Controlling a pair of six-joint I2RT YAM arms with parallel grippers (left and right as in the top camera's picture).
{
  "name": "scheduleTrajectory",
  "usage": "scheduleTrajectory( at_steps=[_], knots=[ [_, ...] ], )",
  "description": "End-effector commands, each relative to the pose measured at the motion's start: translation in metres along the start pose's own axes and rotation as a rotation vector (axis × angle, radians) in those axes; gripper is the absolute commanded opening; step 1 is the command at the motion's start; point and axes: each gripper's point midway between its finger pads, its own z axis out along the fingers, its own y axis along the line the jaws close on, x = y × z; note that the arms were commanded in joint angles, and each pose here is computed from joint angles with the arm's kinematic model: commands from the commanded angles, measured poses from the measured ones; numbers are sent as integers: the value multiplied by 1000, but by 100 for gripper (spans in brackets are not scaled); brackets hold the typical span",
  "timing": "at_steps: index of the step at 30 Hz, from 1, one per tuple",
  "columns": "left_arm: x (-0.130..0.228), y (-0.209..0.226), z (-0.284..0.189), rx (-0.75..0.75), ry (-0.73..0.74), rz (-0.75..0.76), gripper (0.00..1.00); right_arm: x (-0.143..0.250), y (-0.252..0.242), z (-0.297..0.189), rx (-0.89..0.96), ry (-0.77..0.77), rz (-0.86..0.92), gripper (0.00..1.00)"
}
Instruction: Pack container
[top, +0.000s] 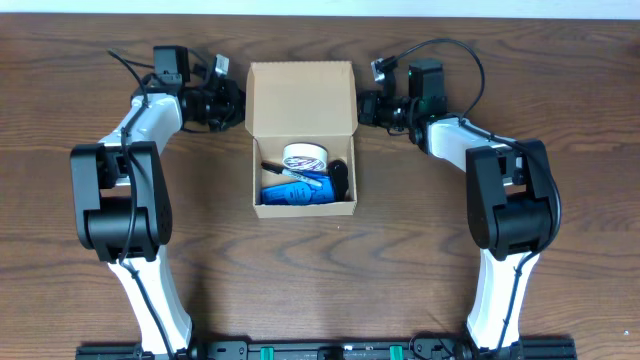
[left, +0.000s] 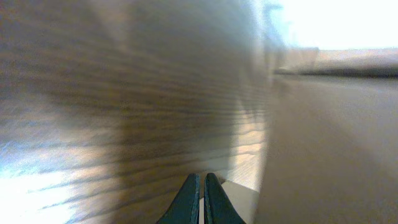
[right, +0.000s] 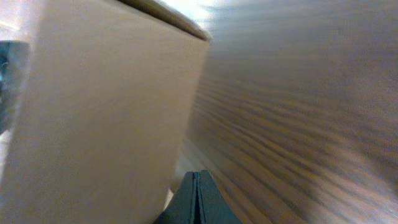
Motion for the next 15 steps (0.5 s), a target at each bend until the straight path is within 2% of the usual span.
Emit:
scheduleTrajectory(
  at_steps=[1,7,15],
  knots=[
    [-9,-20,-4,76,6,82,6,-3,18,-7,-125,26,-44,2],
    [-16,-42,-12,133,1,136,6,-16,40,-15,-212,34,-107,1],
    [-20,-85,-39,166,-51,296,6,-35,79,-24,-334,57,-221,2]
  ],
)
